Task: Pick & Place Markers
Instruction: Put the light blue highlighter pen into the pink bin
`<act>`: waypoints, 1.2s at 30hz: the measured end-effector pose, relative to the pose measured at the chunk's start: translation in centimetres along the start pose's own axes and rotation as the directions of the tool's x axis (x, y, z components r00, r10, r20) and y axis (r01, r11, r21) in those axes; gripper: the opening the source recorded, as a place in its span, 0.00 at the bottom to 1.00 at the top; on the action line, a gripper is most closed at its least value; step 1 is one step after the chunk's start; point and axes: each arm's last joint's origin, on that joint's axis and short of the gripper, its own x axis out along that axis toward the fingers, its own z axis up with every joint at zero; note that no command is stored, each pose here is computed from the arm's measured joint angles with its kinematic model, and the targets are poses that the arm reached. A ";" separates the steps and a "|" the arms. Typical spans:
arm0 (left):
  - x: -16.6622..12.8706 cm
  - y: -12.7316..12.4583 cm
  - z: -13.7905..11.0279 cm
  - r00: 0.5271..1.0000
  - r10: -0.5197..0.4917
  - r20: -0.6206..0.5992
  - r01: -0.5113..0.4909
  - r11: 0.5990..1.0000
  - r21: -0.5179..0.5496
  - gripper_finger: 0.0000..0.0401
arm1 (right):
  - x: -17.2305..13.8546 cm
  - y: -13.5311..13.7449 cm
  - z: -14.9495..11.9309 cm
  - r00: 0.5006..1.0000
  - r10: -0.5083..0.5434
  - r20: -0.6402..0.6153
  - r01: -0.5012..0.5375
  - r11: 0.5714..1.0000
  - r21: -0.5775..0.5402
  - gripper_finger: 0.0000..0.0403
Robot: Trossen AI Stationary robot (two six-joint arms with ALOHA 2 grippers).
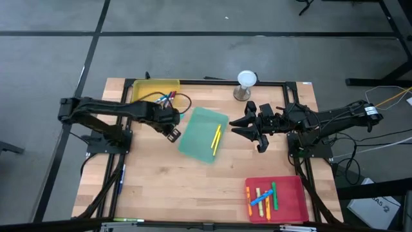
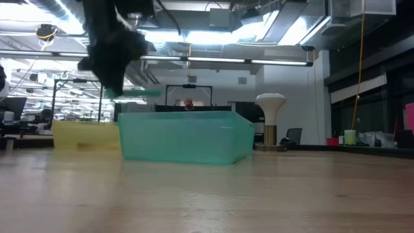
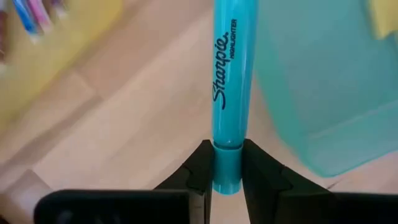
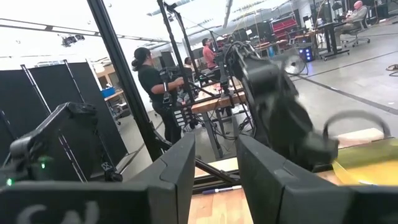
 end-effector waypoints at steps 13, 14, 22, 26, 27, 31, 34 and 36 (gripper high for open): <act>-7.3 2.9 1.5 0.933 -0.057 0.354 0.109 0.986 -0.129 0.13 | 0.0 0.0 0.0 1.000 -0.002 -0.003 0.002 1.000 0.001 0.29; -7.5 3.0 1.6 0.926 -0.071 0.370 0.128 0.983 -0.131 0.13 | 0.0 0.0 0.0 1.000 -0.003 -0.003 0.003 1.000 0.001 0.29; -8.0 0.6 2.8 0.841 -0.290 0.457 0.344 0.938 -0.039 0.13 | 0.0 0.0 0.0 1.000 -0.003 -0.004 0.003 1.000 0.000 0.29; -8.0 -1.0 2.9 0.798 -0.376 0.471 0.418 0.908 0.018 0.13 | 0.0 0.0 -0.1 1.000 -0.004 -0.006 0.004 1.000 0.000 0.29; -8.0 -1.5 2.9 0.784 -0.401 0.473 0.438 0.898 0.035 0.13 | 0.0 0.0 -0.1 1.000 -0.004 -0.008 0.004 1.000 0.000 0.29; -8.6 -3.2 2.7 0.705 -0.509 0.493 0.513 0.847 0.142 0.13 | 0.0 0.0 -0.1 1.000 -0.006 -0.012 0.006 1.000 0.000 0.29; -9.4 -4.2 2.6 0.626 -0.583 0.518 0.541 0.803 0.249 0.13 | 0.0 -0.1 -0.1 1.000 -0.006 -0.012 0.006 1.000 0.000 0.29; -10.0 -4.7 2.5 0.578 -0.619 0.532 0.532 0.780 0.329 0.13 | 0.0 -0.1 -0.1 1.000 -0.006 -0.011 0.006 1.000 0.000 0.29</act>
